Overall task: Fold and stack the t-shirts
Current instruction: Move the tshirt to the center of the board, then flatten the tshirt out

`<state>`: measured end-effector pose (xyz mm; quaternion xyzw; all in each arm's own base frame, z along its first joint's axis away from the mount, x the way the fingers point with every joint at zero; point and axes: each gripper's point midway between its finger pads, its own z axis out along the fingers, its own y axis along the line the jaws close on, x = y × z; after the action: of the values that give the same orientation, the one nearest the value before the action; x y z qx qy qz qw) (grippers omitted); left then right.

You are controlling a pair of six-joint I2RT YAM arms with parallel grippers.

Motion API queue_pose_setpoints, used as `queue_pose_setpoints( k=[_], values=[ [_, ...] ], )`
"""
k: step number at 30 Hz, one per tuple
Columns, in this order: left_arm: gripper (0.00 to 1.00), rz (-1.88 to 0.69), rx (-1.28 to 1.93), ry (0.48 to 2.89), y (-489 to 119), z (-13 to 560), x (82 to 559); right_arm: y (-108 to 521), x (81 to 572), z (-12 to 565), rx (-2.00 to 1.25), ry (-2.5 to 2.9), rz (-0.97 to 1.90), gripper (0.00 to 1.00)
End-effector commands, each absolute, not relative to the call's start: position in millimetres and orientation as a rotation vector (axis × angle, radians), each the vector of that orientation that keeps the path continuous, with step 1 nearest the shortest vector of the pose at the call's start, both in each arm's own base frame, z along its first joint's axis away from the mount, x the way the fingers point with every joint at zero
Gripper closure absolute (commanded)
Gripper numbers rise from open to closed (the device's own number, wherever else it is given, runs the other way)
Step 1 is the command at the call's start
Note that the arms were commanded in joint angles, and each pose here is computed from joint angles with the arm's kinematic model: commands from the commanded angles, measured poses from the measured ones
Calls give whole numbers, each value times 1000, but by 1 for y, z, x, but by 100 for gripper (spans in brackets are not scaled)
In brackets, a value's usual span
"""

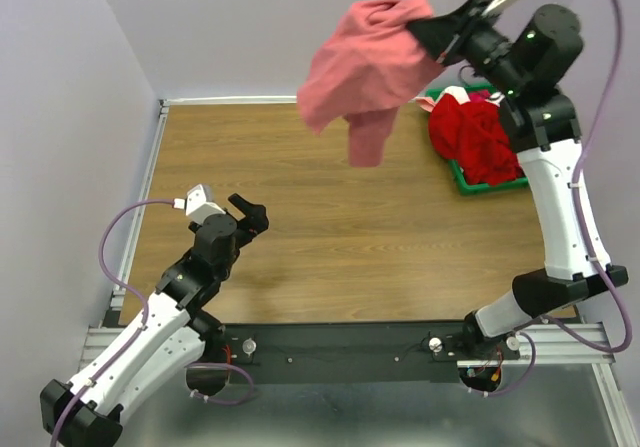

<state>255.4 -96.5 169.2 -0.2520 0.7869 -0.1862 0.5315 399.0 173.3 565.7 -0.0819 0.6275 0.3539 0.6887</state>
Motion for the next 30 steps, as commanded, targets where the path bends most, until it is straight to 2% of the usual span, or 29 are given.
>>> queue_pose_setpoints(
  k=[1, 4, 5, 7, 8, 9, 10, 12, 13, 14, 16, 18, 21, 26, 30],
  values=[
    [1, -559, -589, 1839, -107, 189, 252, 248, 343, 549, -385, 1448, 1064, 100],
    [1, -587, -617, 1831, -105, 189, 246, 264, 336, 491, -406, 1585, 1137, 96],
    [1, -607, -621, 1817, -105, 192, 243, 264, 344, 442, -365, 1703, 1123, 93],
    [1, -616, -639, 1822, -103, 187, 239, 252, 353, 387, -259, 1817, 1033, 92],
    [1, -631, -646, 1810, -102, 190, 236, 230, 365, 368, -138, 1843, 892, 91],
    [1, -626, -659, 1807, -99, 189, 235, 215, 367, 299, -63, 1980, 780, 88],
    [1, -627, -665, 1810, -98, 187, 233, 200, 369, 271, 13, 2028, 691, 85],
    [1, -639, -662, 1788, -95, 191, 229, 158, 363, 193, 174, 2154, 440, 66],
    [1, -643, -660, 1785, -95, 191, 228, 138, 360, 172, 237, 2172, 328, 55],
    [1, -649, -663, 1777, -94, 192, 227, 127, 356, 159, 270, 2190, 268, 34],
    [1, -659, -668, 1791, -96, 187, 226, 110, 342, 141, 334, 2207, 194, 24],
    [1, -677, -652, 1814, -103, 182, 227, 107, 332, 151, 347, 2172, 226, 0],
    [1, -659, -633, 1877, -111, 166, 231, 112, 313, 155, 339, 2159, 322, 0],
    [1, -618, -607, 1954, -121, 146, 241, 174, 268, 179, 90, 2109, 781, 0],
    [1, -609, -602, 1957, -122, 143, 243, 221, 241, 156, -88, 2184, 751, 0]
  ],
)
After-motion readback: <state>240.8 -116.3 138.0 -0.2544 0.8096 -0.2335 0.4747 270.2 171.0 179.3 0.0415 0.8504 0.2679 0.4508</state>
